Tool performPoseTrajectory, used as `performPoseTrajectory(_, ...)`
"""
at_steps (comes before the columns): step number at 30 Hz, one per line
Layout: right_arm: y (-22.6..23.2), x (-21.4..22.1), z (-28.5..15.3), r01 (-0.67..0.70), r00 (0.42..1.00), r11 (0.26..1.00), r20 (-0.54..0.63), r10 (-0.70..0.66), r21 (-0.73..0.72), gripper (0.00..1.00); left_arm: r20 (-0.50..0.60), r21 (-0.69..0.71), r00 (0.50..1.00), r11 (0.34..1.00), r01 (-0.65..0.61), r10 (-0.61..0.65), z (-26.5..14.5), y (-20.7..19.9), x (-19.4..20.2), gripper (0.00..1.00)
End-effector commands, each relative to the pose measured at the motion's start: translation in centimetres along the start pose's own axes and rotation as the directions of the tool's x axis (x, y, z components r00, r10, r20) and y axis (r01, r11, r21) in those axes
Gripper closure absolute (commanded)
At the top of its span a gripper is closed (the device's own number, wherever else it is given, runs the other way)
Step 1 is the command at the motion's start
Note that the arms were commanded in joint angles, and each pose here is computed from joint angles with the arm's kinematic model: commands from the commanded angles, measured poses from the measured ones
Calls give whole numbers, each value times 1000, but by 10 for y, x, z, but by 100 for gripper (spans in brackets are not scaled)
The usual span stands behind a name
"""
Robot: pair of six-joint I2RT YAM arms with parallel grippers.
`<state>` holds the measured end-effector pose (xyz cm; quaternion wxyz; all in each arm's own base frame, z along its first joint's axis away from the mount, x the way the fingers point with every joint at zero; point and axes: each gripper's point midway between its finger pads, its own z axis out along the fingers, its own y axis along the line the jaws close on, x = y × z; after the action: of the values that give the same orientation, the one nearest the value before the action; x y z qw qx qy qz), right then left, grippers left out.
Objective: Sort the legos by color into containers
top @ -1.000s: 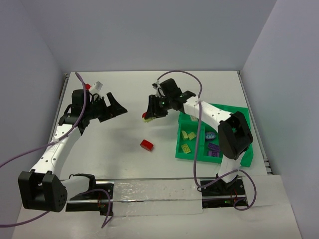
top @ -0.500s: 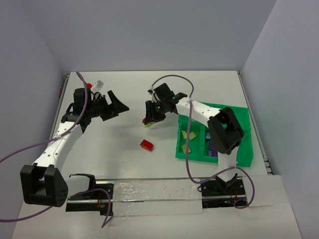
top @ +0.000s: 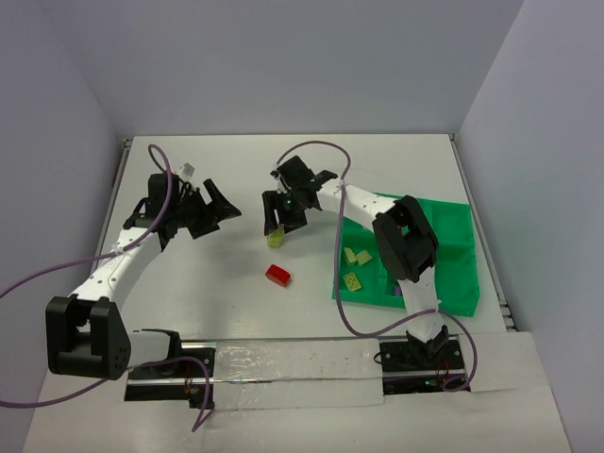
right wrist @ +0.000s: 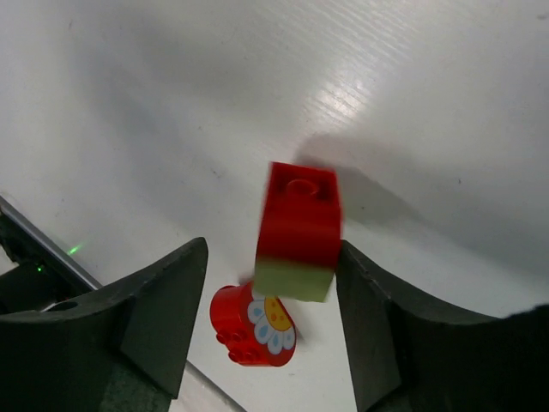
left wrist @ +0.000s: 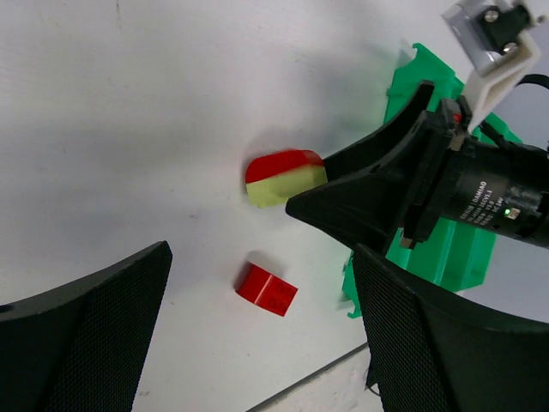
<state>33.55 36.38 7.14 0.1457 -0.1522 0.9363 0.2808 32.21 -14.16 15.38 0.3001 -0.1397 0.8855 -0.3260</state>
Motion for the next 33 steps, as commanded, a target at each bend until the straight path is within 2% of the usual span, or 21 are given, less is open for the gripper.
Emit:
performPoseTrajectory(1,18,-30,-37,59,989,998,132,-63,36,29,49,-38,999,999,-2,4,-4,4,-10,6)
performPoseTrajectory(4,15,-25,-55,83,981,994,167,-95,75,29,60,-54,998,999,-4,7,-4,6,-13,6)
performPoseTrajectory(10,3,32,-71,183,967,973,154,-204,144,29,79,-68,997,998,9,-4,-5,5,-19,6)
performPoseTrajectory(16,-9,66,-69,171,970,971,144,-195,164,29,122,-102,993,995,21,-8,-9,6,-30,6)
performPoseTrajectory(22,-9,78,-66,242,956,947,117,-270,213,26,156,-145,988,989,32,-9,-14,9,-39,6)
performPoseTrajectory(27,-9,84,-62,310,931,911,108,-349,270,20,133,-177,991,983,39,-15,-12,13,-40,6)
performPoseTrajectory(33,-8,96,-46,380,905,871,72,-420,312,19,109,-203,994,979,25,-2,-12,12,-44,5)
